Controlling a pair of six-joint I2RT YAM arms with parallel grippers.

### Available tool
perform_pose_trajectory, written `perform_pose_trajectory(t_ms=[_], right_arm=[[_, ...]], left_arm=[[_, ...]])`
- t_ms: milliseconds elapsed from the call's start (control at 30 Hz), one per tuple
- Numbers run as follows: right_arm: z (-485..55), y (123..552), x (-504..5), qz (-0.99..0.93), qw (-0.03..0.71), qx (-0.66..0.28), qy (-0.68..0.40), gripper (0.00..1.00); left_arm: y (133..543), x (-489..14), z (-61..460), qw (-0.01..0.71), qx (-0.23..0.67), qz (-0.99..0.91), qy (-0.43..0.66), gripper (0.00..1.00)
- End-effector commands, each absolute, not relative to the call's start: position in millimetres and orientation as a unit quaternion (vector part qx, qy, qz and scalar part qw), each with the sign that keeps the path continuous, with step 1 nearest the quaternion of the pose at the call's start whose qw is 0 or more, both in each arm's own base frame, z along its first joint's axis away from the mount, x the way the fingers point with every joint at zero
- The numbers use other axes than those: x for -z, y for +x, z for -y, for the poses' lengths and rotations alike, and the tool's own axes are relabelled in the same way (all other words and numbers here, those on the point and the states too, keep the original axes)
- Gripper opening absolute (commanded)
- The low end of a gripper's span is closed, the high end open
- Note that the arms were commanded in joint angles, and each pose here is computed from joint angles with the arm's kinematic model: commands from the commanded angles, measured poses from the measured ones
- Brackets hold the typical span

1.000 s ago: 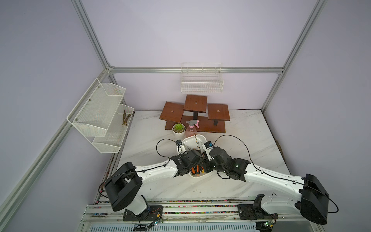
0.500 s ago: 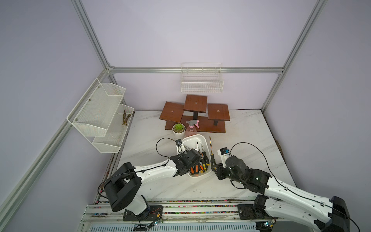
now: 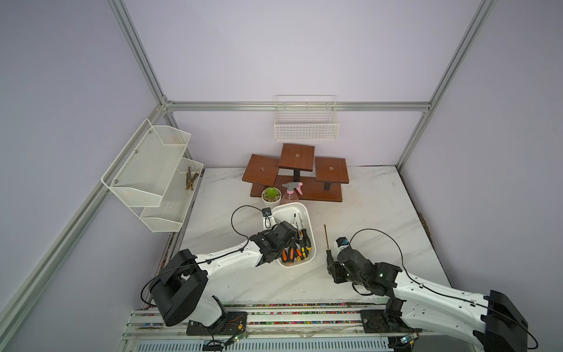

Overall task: Take out the screwdriver from the storage box
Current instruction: Place the screwdriver at the center of the board.

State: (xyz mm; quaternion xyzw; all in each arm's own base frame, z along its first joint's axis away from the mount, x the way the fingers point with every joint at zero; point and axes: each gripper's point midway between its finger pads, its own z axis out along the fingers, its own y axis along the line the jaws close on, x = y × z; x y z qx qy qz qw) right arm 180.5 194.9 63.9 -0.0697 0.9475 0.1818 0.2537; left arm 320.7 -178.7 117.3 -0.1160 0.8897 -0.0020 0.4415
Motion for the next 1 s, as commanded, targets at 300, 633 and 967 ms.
perform_pose_trajectory(t_ms=[300, 633, 967], right_arm=[[-252, 200, -72, -0.934, 0.232, -0.267, -0.041, 0.0], [-269, 205, -60, -0.937, 0.215, -0.273, -0.034, 0.0], [-278, 210, -43, -0.946, 0.2, -0.253, -0.035, 0.0]], left_arm=[[348, -147, 149, 0.458, 0.048, -0.885, -0.072, 0.0], [355, -140, 155, 0.448, 0.07, -0.891, -0.03, 0.0], [350, -134, 153, 0.442, 0.073, -0.893, -0.038, 0.0]])
